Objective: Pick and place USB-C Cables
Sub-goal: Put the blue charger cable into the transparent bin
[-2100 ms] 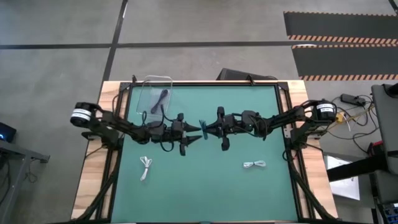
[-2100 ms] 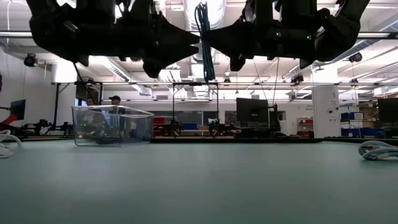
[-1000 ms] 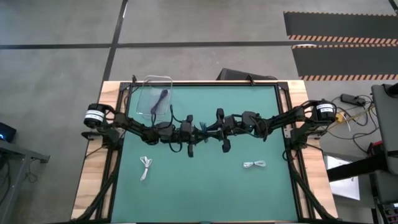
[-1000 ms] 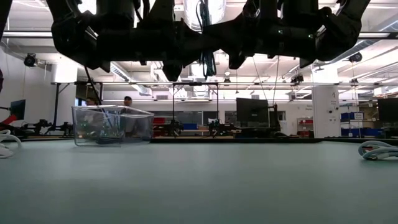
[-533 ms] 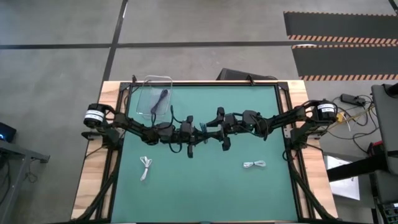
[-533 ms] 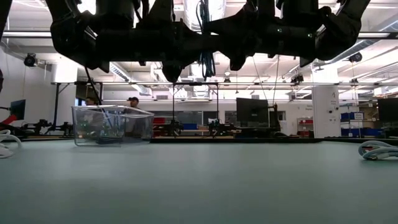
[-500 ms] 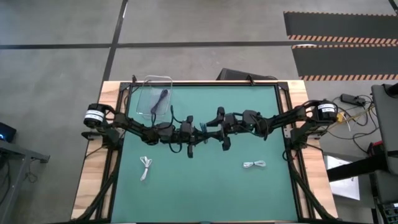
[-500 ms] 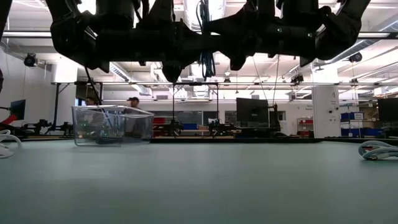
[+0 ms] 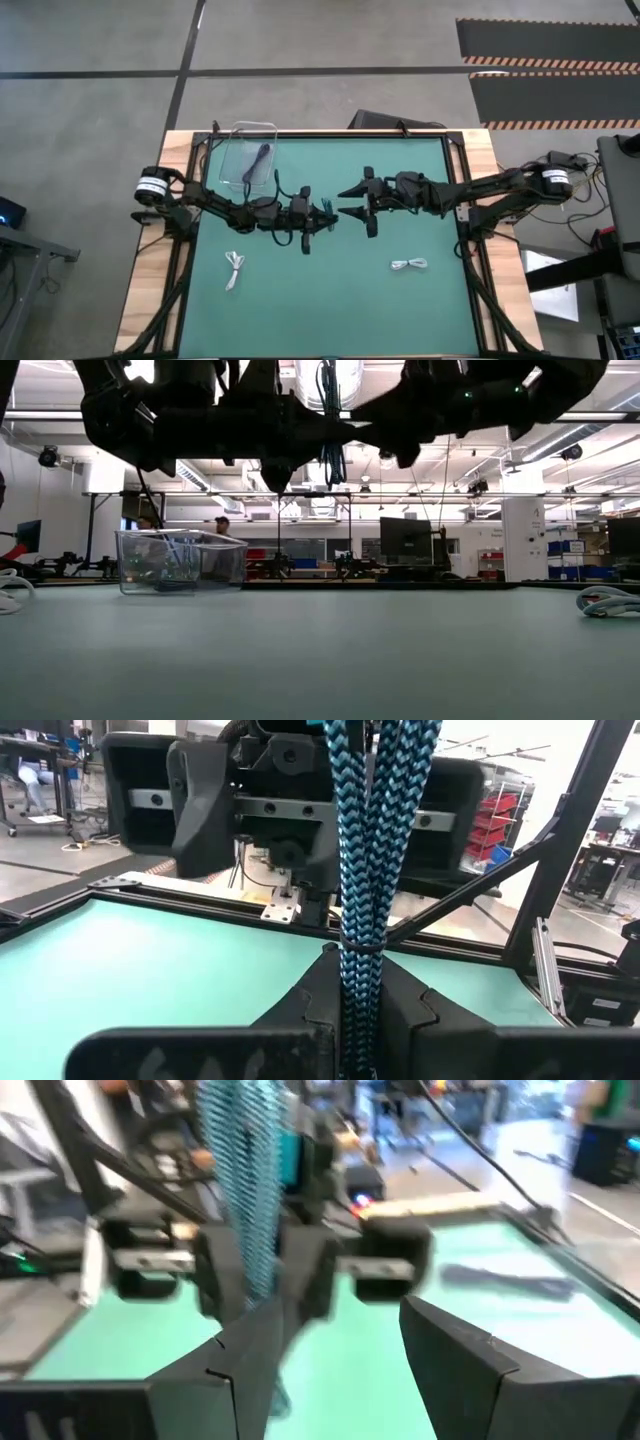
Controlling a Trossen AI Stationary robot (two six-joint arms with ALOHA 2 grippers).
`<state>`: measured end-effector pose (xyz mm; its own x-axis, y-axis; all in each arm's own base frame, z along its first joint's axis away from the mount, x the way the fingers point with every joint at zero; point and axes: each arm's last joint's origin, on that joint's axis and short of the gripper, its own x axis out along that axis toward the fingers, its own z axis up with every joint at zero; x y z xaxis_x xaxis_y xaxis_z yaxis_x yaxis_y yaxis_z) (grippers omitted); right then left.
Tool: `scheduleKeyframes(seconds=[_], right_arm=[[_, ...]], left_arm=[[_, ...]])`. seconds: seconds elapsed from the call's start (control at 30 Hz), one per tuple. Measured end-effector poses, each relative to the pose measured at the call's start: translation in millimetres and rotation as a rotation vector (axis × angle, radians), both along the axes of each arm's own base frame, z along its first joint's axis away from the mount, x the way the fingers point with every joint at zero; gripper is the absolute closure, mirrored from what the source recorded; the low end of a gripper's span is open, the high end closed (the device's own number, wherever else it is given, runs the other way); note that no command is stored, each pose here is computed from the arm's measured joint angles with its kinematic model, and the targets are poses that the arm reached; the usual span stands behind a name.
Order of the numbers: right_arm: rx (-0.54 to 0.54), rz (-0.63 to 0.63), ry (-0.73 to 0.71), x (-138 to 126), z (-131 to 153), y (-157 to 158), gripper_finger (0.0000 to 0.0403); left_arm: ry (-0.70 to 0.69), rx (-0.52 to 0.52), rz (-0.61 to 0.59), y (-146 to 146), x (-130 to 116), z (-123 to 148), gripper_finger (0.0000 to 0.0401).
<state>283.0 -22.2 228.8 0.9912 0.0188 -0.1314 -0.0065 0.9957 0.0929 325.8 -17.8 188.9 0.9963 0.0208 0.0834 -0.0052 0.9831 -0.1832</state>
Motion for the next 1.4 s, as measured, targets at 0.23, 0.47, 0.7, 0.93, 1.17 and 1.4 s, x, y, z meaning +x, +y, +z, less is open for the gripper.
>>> scheduleKeyframes(seconds=[0.23, 0.47, 0.7, 0.93, 1.17, 1.4], right_arm=[[-0.053, -0.122, 0.179, -23, 4, -2, 0.0209], [-0.080, -0.176, 0.289, -41, 7, -2, 0.0209], [-0.082, -0.187, 0.370, -55, 8, -1, 0.0209], [-0.074, -0.189, 0.414, -63, 8, 0, 0.0209], [-0.072, -0.189, 0.429, -64, 7, 0, 0.0209], [-0.076, -0.186, 0.465, -67, 5, 0, 0.0209]], left_arm=[[0.008, -0.001, 0.009, 0, 0, -1, 0.0389], [0.094, -0.050, 0.092, 3, 2, -7, 0.0389], [0.131, -0.095, 0.110, 3, 4, -9, 0.0389], [0.241, -0.161, 0.161, 5, 4, -19, 0.0389], [0.409, -0.159, 0.190, 4, 19, -14, 0.0389], [0.592, -0.155, 0.214, 3, 27, -7, 0.0389]])
